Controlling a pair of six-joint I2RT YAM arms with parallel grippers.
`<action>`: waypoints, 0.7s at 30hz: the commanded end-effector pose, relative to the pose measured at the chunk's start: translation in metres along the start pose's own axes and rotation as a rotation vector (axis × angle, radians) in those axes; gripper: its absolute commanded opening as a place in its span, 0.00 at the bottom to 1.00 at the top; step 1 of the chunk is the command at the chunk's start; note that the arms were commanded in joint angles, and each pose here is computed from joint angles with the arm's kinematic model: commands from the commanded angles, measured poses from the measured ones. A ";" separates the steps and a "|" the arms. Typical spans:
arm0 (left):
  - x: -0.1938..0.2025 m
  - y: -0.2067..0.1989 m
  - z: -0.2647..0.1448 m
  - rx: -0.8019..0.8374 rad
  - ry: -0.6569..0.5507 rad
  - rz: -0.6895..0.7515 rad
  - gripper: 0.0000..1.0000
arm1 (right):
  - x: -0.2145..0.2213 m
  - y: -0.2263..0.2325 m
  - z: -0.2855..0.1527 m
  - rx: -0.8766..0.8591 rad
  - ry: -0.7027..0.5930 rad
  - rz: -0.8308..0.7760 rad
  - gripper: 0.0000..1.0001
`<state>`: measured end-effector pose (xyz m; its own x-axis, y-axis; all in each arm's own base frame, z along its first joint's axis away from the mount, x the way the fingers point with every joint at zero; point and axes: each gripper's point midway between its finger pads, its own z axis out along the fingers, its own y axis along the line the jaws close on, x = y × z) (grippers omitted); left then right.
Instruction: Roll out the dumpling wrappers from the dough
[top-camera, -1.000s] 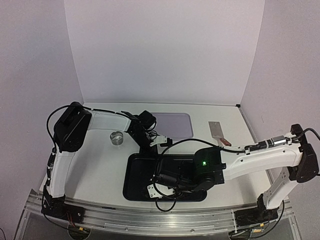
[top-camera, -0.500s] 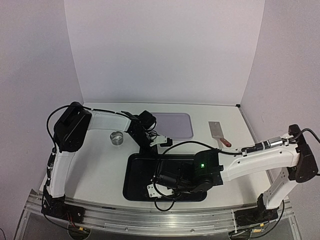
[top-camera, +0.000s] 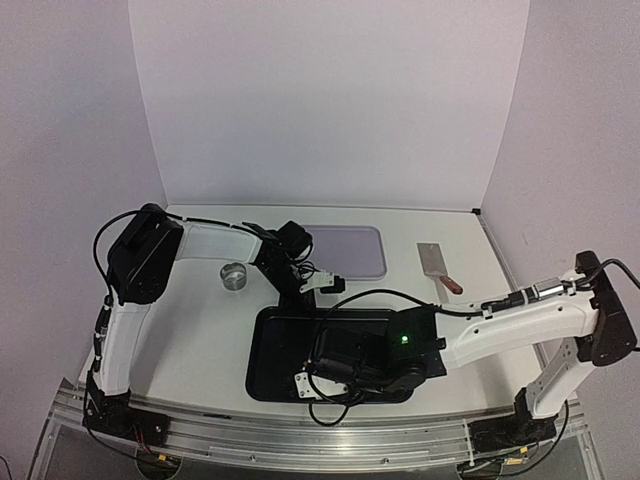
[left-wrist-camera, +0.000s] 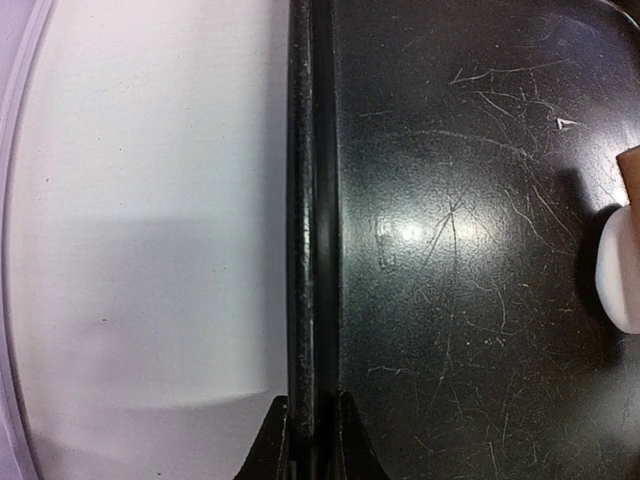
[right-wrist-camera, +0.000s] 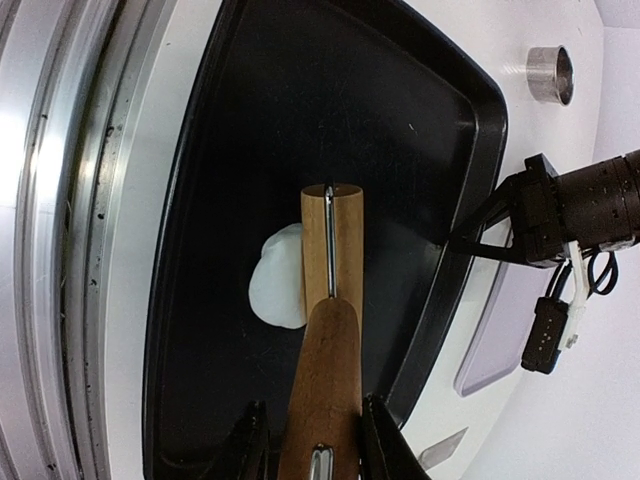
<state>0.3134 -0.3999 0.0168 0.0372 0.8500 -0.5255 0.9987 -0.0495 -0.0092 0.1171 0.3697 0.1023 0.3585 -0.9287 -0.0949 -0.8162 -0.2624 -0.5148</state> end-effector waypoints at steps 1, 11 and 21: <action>0.005 0.046 -0.005 -0.207 0.079 0.099 0.00 | 0.009 0.049 0.024 -0.230 0.076 -0.083 0.00; 0.005 0.050 -0.008 -0.222 0.084 0.109 0.00 | 0.031 0.052 -0.010 -0.188 0.063 -0.036 0.00; 0.006 0.049 -0.008 -0.221 0.087 0.108 0.00 | 0.033 0.069 0.029 -0.279 0.104 -0.006 0.00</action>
<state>0.3137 -0.3999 0.0178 0.0384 0.8526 -0.5212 0.9987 -0.0495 -0.0074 0.1185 0.3663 0.0941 0.3377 -0.9372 -0.0872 -0.8205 -0.2477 -0.5152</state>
